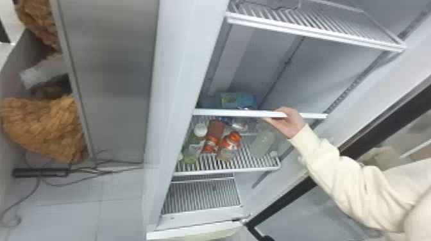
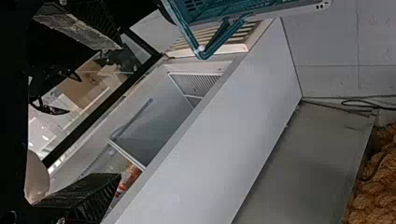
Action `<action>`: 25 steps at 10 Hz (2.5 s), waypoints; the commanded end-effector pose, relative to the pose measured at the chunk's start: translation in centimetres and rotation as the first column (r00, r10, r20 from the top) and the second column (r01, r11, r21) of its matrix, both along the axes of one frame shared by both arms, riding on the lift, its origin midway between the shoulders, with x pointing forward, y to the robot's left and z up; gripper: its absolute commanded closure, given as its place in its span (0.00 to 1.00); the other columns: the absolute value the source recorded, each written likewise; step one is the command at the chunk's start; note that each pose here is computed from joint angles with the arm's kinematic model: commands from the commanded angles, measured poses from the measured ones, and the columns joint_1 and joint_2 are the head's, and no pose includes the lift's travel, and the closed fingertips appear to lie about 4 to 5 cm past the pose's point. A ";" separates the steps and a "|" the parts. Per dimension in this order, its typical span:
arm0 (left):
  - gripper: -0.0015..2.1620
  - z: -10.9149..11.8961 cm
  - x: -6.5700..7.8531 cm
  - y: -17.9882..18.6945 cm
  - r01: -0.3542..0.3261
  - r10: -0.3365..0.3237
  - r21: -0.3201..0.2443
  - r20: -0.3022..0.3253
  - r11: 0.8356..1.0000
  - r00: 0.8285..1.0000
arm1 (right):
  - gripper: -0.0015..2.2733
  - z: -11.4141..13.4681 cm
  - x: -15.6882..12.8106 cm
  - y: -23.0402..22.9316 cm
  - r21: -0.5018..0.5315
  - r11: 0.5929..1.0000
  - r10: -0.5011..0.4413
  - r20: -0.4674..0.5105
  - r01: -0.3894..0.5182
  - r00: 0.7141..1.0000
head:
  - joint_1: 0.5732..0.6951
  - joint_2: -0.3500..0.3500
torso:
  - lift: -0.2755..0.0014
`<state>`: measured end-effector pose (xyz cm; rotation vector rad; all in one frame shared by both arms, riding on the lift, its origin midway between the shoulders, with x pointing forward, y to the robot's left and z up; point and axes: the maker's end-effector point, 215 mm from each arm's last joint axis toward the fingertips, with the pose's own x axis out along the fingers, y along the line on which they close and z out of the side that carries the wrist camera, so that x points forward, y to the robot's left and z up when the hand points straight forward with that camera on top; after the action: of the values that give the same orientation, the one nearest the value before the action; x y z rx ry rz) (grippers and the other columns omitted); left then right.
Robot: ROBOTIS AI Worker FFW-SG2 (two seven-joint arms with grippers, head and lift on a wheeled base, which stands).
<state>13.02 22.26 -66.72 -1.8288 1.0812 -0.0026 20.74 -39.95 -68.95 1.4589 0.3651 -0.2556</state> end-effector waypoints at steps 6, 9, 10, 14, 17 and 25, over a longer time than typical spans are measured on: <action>0.00 0.0 0.0 0.0 0.000 0.000 0.000 0.000 1.000 1.000 | 0.00 0.0 0.0 0.0 0.000 1.000 0.000 0.000 0.000 1.000 | 1.00 0.00 | 0.99; 0.00 0.0 0.0 0.0 0.000 0.000 0.000 0.000 1.000 1.000 | 0.00 0.0 0.0 0.0 0.000 1.000 0.000 0.000 0.000 1.000 | 1.00 0.00 | 0.99; 0.00 0.0 0.0 0.0 0.000 0.000 0.000 0.000 1.000 1.000 | 0.00 0.0 0.0 0.0 0.000 1.000 0.000 0.000 0.000 1.000 | 1.00 0.00 | 0.99; 0.00 0.0 0.0 0.0 0.000 0.000 0.000 0.000 1.000 1.000 | 0.00 0.0 0.0 0.0 0.000 1.000 0.000 0.000 0.000 1.000 | 1.00 0.00 | 0.99; 0.00 0.0 0.0 0.0 0.000 0.000 0.000 0.000 1.000 1.000 | 0.00 0.0 0.0 0.0 0.000 1.000 0.000 0.000 0.000 1.000 | 1.00 0.00 | 0.99; 0.00 0.0 0.0 0.0 0.000 0.000 0.000 0.000 1.000 1.000 | 0.00 0.0 0.0 0.0 0.000 1.000 0.000 0.000 0.000 1.000 | 1.00 0.00 | 0.99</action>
<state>13.02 22.26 -66.72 -1.8288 1.0812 -0.0026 20.74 -39.95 -68.95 1.4589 0.3651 -0.2556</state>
